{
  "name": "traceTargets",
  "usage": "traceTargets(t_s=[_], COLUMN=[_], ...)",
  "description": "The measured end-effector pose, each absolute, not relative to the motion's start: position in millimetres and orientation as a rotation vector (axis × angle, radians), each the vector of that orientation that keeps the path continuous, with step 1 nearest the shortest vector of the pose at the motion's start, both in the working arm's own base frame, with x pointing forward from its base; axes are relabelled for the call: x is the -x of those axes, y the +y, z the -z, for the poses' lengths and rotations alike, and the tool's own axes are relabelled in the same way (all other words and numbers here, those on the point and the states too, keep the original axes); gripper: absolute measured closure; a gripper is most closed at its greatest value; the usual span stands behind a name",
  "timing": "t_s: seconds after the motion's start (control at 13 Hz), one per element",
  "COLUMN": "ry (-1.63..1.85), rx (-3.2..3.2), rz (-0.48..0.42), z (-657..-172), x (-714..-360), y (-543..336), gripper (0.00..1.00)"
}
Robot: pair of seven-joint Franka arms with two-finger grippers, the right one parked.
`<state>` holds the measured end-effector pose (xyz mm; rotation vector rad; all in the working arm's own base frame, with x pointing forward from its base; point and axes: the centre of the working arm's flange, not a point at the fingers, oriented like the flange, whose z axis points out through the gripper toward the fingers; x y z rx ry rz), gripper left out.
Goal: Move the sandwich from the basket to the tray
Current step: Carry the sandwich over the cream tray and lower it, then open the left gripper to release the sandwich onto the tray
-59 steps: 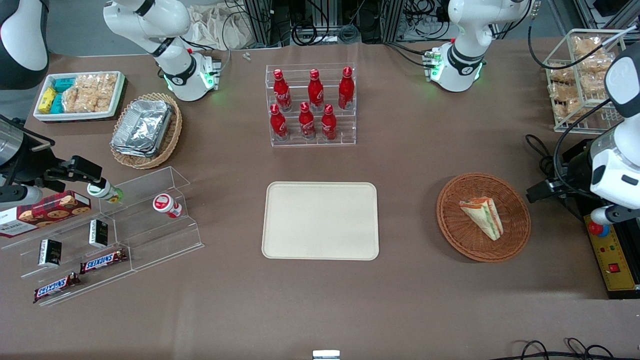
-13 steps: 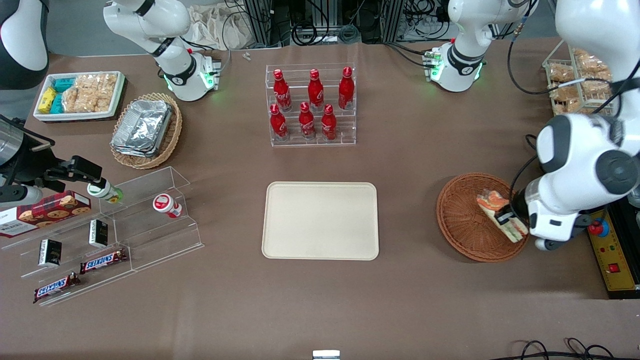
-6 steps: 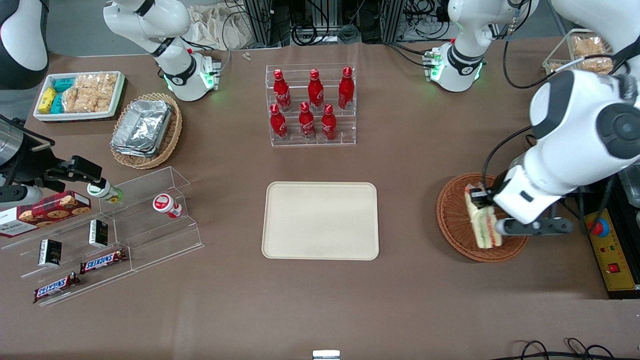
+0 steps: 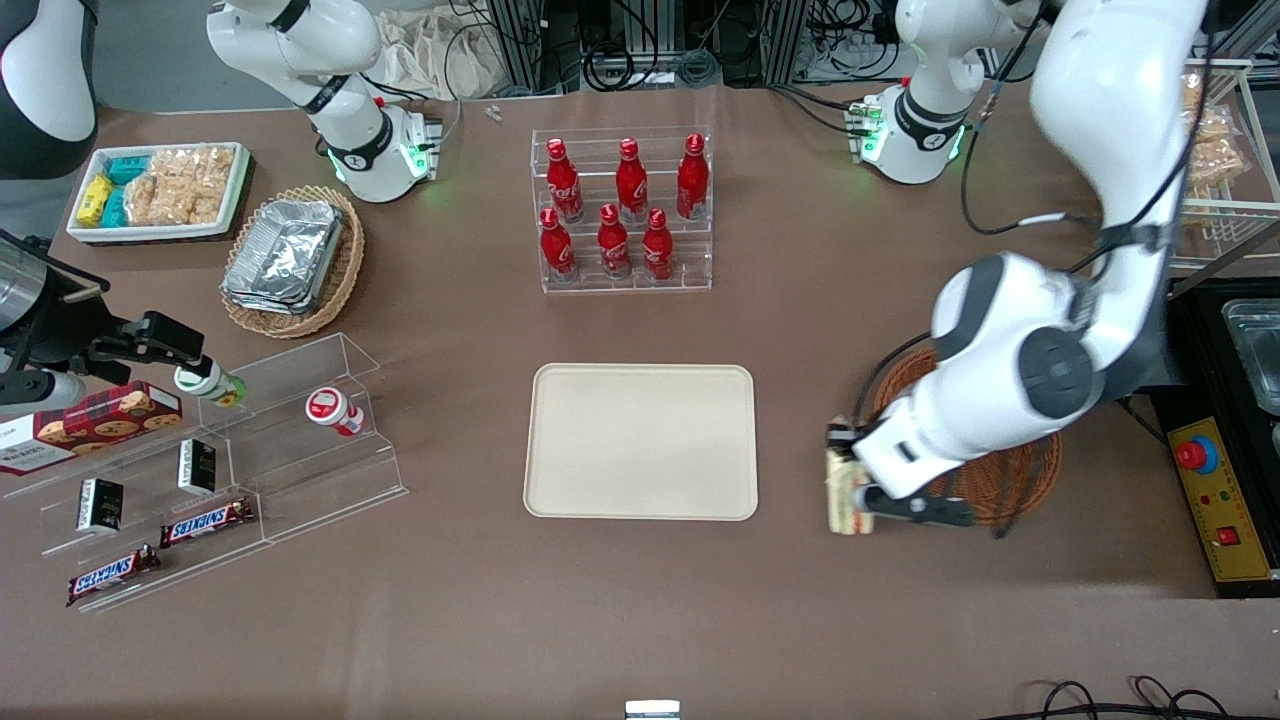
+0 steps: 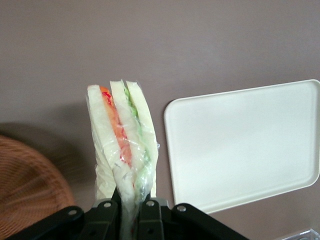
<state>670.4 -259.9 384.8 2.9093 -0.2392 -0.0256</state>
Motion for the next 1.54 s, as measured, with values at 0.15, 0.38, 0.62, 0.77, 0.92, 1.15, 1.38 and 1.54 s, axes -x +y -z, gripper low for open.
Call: traceTargets(t_s=[0.15,0.38,0.62,0.77,0.92,1.15,1.38,1.54], ry=[-0.231,-0.223,-0.241,-0.213,-0.152,-0.081,-0.056,-0.035], rx=[-2.887,-2.894,-2.927,-2.936,-2.930,-2.923,-2.922,-2.922], rz=[0.053,0.111,0.130,0.132,0.143,0.153,0.154,0.150], z=[-346.5,-313.0,-297.4,-283.9,-262.7,-243.0,-243.2,-245.2], x=[-664.0,-646.4,-634.4,-631.6,-629.0,-628.9,-629.5,-630.8], y=[-298.8,-341.5,-362.0,-368.3,-376.0,-378.6,-378.7,-378.7], gripper=[0.86,0.86,0.86,0.86,0.86,0.86,0.81,0.59])
